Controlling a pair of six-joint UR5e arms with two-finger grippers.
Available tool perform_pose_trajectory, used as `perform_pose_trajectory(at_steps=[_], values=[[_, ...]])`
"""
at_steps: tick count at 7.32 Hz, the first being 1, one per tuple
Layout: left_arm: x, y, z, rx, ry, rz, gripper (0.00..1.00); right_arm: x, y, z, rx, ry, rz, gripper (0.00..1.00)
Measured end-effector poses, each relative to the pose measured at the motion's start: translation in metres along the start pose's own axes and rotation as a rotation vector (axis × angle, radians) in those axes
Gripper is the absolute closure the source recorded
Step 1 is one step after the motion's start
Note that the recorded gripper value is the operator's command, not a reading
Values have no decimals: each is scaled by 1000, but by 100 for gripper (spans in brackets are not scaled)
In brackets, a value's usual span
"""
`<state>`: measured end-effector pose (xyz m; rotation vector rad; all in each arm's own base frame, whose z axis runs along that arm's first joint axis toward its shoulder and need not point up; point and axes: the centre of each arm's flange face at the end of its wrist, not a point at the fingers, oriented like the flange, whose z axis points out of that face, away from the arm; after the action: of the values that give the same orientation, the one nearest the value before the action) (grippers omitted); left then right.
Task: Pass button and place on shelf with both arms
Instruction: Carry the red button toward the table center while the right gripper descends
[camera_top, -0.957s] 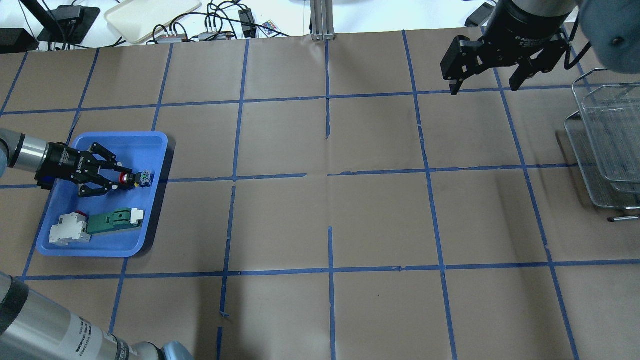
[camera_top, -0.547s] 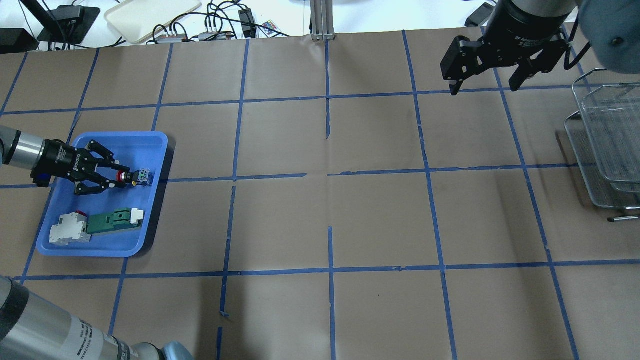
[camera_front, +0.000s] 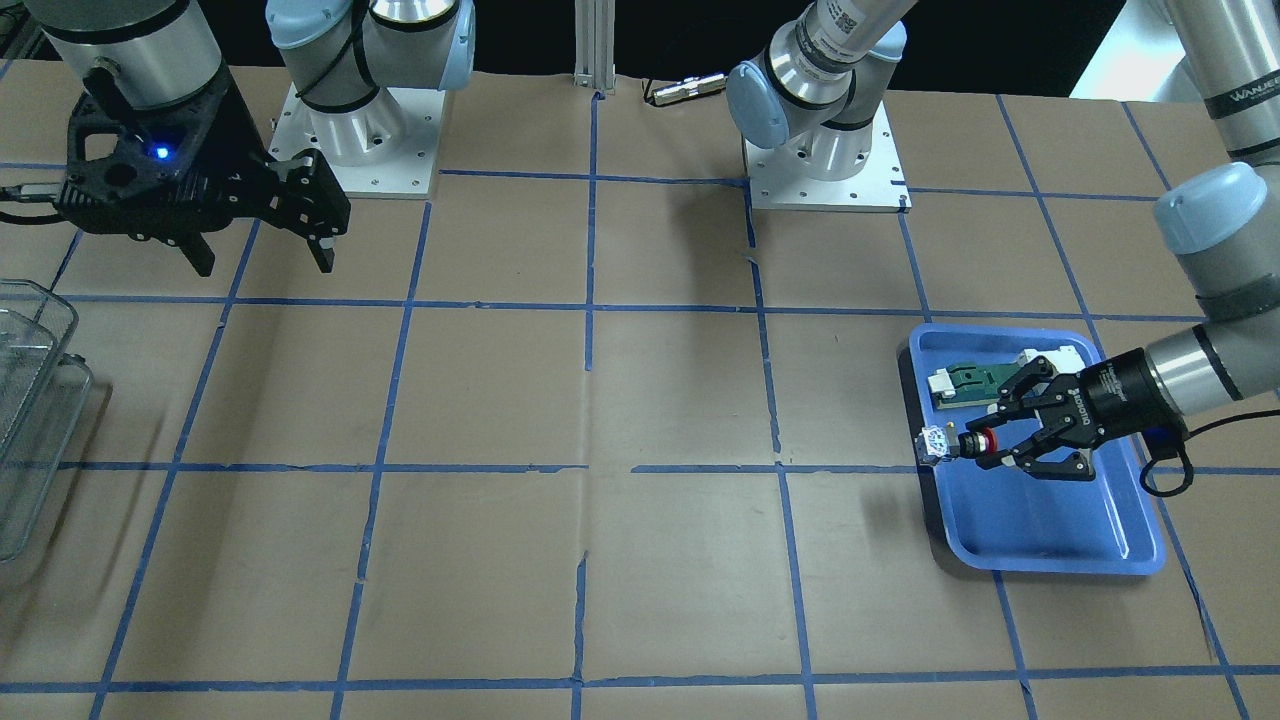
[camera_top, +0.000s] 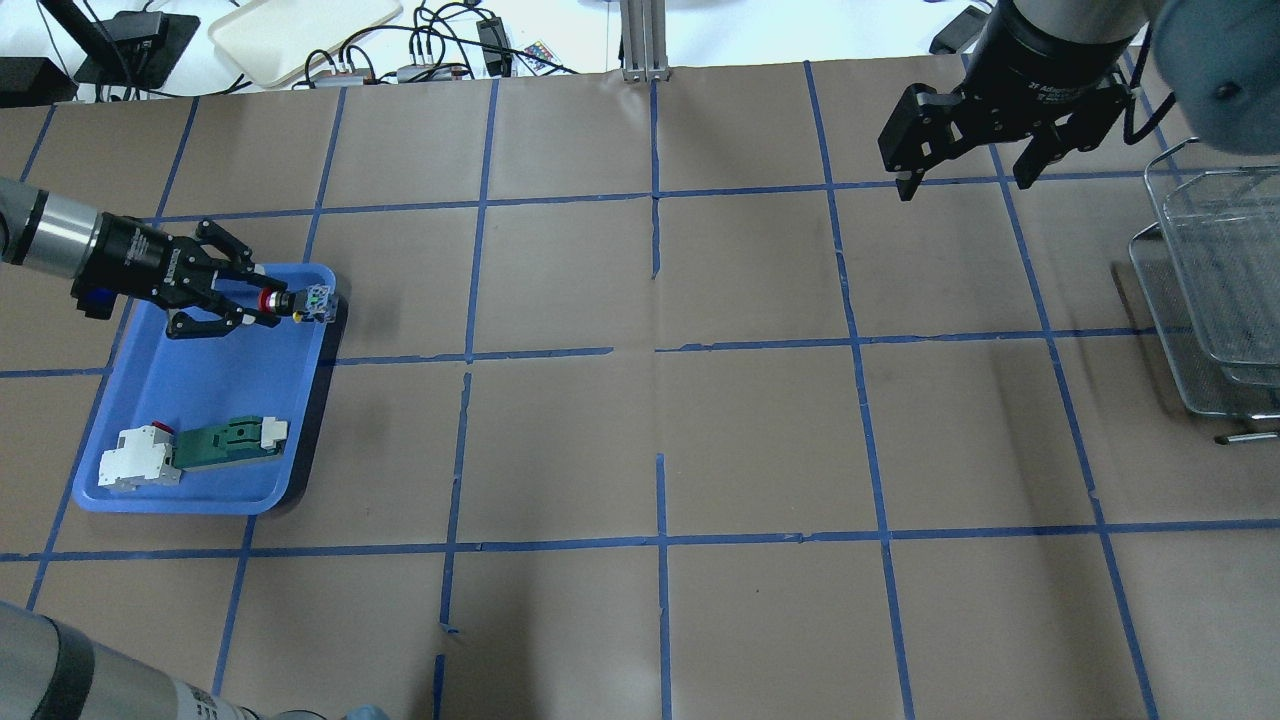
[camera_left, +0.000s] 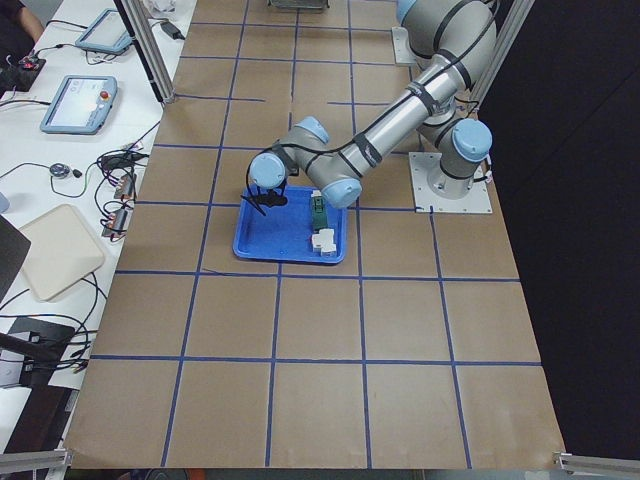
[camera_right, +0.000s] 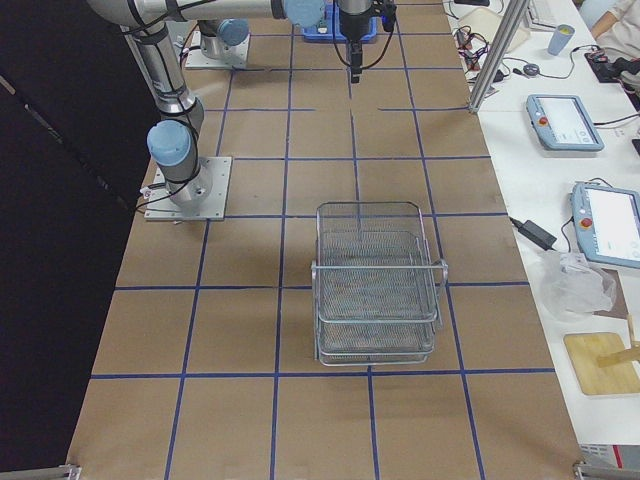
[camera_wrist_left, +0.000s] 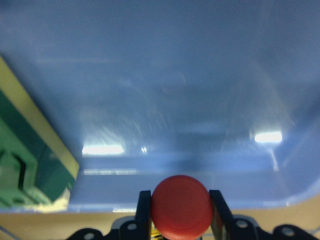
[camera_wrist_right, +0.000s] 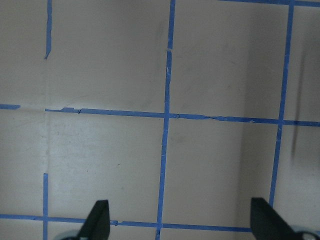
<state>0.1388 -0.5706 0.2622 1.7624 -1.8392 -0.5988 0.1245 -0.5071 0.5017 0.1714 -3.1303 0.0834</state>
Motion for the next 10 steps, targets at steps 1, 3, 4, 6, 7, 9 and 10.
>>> perform_pose_trajectory(at_steps=[1, 3, 4, 6, 7, 9, 10], values=[[5, 45, 9, -9, -6, 12, 100, 0, 3, 9, -17, -2, -86, 0], [9, 144, 41, -63, -20, 38, 100, 2, 4, 16, -8, 6, -258, 0], [6, 191, 65, -90, -47, 33, 100, 0, 5, 16, 0, 2, -305, 0], [-9, 274, 116, -166, -112, 24, 100, -10, 7, 18, 18, -83, -397, 0], [-14, 302, 135, -184, -129, 14, 100, -14, 9, 20, 18, -114, -460, 0], [-21, 341, 163, -184, -144, -5, 100, -17, 22, 23, 8, -141, -628, 0], [-25, 355, 171, -182, -149, -6, 100, -19, 34, 23, -6, -157, -757, 0]])
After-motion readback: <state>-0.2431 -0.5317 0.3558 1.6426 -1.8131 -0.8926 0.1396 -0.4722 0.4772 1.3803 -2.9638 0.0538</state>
